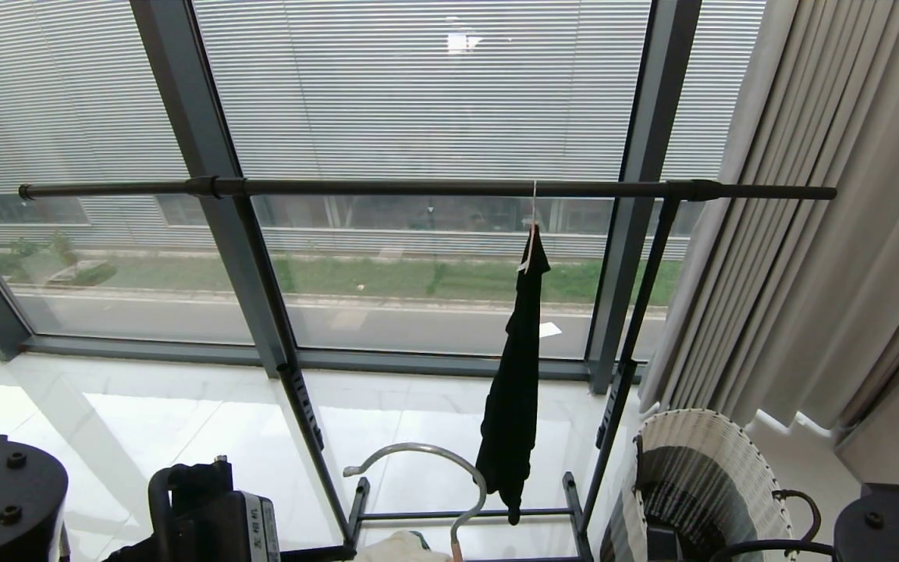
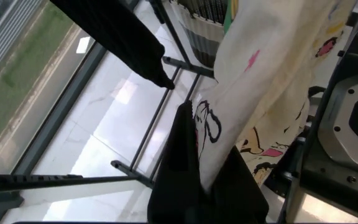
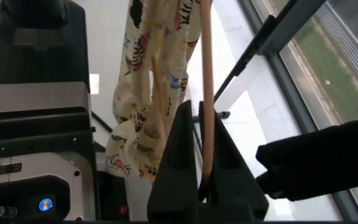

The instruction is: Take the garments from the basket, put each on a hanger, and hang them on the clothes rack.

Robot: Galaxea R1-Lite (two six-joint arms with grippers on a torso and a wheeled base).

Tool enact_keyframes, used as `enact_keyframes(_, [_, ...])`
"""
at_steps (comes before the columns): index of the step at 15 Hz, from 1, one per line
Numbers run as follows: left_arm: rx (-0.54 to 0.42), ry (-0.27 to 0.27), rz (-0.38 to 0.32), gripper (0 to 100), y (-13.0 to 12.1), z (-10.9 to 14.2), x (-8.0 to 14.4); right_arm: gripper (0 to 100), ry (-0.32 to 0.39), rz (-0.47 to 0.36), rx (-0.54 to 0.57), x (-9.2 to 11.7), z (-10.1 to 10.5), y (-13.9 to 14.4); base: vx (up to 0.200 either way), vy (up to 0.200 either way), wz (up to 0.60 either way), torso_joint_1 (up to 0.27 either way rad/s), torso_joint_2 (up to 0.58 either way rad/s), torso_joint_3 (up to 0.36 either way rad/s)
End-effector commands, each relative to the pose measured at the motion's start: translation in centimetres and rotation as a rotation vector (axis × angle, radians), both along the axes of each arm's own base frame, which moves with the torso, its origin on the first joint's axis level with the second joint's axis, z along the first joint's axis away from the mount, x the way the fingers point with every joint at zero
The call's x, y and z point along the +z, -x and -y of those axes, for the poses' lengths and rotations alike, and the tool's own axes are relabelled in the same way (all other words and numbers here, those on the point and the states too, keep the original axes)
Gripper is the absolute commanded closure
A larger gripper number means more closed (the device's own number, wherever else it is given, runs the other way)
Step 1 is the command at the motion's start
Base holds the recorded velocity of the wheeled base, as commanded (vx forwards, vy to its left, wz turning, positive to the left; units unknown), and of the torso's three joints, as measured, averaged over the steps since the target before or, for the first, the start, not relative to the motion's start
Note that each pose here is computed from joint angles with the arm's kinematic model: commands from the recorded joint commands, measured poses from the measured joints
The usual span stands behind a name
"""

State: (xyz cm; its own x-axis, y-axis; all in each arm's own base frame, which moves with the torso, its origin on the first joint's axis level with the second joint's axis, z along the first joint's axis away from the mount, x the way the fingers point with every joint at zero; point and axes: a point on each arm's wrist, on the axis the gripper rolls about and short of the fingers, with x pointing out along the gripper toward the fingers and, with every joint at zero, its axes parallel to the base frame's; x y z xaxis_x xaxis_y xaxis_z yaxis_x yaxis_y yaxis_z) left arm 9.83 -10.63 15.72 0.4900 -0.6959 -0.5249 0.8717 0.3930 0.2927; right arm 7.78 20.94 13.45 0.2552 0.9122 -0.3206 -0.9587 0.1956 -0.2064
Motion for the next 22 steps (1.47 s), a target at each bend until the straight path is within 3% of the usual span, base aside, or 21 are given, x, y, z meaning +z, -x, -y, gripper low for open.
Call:
enact_keyframes(1, [0.028,-0.012,-0.008,100,-0.1,-0.5,-0.7,0,-0.001,0.004,-0.02,0.1,0.1,-0.1,0.0,0.0,0.0,0.0,0.0,0.0])
enact_keyframes(5, [0.168,-0.038,0.012,100,-0.7,-1.9,-1.8,0,-0.005,0.013,-0.074,0.2,0.5,-0.7,0.0,0.0,0.0,0.0,0.0,0.0])
enact_keyframes(9, [0.369,-0.052,0.005,100,-2.0,-4.1,-2.2,0,0.023,0.002,-0.079,-0.5,0.2,-1.0,0.0,0.0,0.0,0.0,0.0,0.0])
enact_keyframes(10, [0.442,-0.047,0.004,100,-2.5,-4.9,-2.1,0,0.035,-0.003,-0.079,-0.7,0.0,-1.1,0.0,0.0,0.0,0.0,0.0,0.0])
enact_keyframes(12, [0.486,0.006,0.067,100,-3.4,-5.2,-0.6,0,0.061,-0.024,-0.081,-1.5,-0.7,-1.4,0.0,0.0,0.0,0.0,0.0,0.0])
enact_keyframes(14, [0.485,0.048,0.114,100,-3.8,-5.1,0.6,0,0.004,-0.093,-0.116,-1.7,-2.6,-2.2,0.0,0.0,0.0,0.0,0.0,0.0])
enact_keyframes(15, [0.507,0.101,0.15,100,-4.5,-5.0,1.6,0,-0.105,-0.142,-0.2,-1.6,-4.9,-3.3,0.0,0.0,0.0,0.0,0.0,0.0])
enact_keyframes(16, [0.535,0.128,0.158,100,-5.1,-5.1,2.0,0,-0.138,-0.149,-0.262,-1.8,-6.1,-4.0,0.0,0.0,0.0,0.0,0.0,0.0])
enact_keyframes(18, [0.544,0.147,0.178,100,-5.4,-5.1,2.5,0,-0.163,-0.172,-0.303,-1.9,-7.0,-4.4,0.0,0.0,0.0,0.0,0.0,0.0])
enact_keyframes(19, [0.54,0.162,0.21,100,-5.3,-5.1,3.2,0,-0.215,-0.236,-0.384,-2.1,-8.2,-5.6,0.0,0.0,0.0,0.0,0.0,0.0])
enact_keyframes(22, [0.534,0.184,0.24,100,-4.8,-5.3,3.9,0,-0.258,-0.237,-0.508,-2.5,-9.4,-7.7,0.0,0.0,0.0,0.0,0.0,0.0])
